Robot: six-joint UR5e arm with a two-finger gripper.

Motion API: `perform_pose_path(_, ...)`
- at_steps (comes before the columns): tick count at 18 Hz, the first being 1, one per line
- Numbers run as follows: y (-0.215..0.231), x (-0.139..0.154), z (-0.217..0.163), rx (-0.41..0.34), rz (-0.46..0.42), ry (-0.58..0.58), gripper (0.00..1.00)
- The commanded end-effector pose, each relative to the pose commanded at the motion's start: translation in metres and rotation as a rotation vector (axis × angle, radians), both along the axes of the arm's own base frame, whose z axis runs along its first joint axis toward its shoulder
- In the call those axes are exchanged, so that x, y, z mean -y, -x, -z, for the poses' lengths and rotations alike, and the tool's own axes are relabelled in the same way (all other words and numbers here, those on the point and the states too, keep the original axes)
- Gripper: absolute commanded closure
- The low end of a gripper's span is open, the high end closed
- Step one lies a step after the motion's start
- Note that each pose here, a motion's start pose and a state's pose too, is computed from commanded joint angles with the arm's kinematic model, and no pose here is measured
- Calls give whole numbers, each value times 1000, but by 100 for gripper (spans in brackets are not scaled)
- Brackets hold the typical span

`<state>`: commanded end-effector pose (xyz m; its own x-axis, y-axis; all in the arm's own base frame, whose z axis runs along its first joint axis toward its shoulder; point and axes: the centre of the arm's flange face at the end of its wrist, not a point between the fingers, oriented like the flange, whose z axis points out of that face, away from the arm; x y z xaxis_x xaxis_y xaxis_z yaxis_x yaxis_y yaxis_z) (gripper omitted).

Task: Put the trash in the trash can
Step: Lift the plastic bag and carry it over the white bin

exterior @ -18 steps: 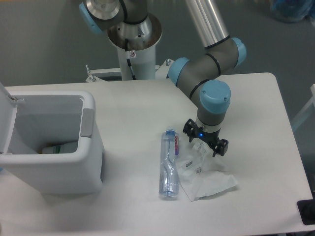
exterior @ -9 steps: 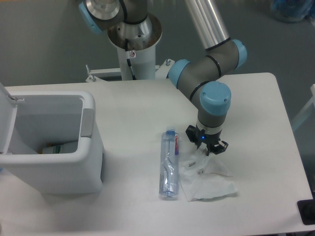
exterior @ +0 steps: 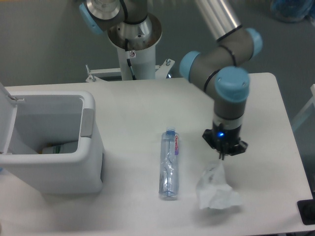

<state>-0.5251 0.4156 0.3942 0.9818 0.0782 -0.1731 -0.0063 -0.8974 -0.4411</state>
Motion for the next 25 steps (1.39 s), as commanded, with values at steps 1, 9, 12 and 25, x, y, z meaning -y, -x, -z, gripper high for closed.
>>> perform_pose_path(1, -3, 8, -18, 13, 8, -61, 100)
perform_pose_path(9, -83, -11, -128, 55, 4, -284, 100)
perform_pose_path(12, -135, -27, -158, 127, -73, -332, 100)
perform_pose_path(25, -334, -83, -165, 105, 324, -308, 100)
